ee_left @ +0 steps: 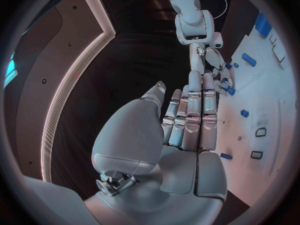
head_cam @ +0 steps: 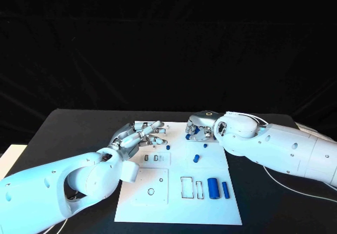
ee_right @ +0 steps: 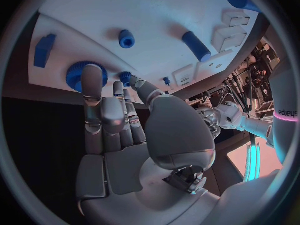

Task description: Assemble the parts on the task board

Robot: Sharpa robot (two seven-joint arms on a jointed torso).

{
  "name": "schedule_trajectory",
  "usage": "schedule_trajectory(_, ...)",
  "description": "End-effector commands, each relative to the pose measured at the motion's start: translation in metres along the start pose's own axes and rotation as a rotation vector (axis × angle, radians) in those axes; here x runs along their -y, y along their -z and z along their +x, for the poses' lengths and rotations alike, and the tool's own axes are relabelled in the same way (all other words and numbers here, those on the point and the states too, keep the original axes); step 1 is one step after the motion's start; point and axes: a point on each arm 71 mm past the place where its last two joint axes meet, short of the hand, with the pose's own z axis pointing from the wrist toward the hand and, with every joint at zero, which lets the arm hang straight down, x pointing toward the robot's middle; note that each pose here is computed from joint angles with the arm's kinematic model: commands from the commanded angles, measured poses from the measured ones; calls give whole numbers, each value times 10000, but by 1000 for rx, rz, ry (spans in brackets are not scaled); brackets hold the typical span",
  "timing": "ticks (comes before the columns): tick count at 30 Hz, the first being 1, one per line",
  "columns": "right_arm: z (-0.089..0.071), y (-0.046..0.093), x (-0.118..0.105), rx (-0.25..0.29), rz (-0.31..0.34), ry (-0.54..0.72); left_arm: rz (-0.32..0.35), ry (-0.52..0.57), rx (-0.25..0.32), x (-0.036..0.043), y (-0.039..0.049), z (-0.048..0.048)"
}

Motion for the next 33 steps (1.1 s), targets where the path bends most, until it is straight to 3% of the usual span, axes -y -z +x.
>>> schedule_trajectory(1,10,-15,-8,-18,6,24,-2,15,-28,6,-2,42)
schedule_trajectory(18,19,-59,-29,-25,4,28,-9,24,-50,1,-1,65)
schedule_trajectory(30,-29,-68,-50,44,-3,20,-4,30,-62,3,-4,71)
schedule_trajectory(33,-64,-63,-66,89,-7,12,-3,30,-62,3,-5,67)
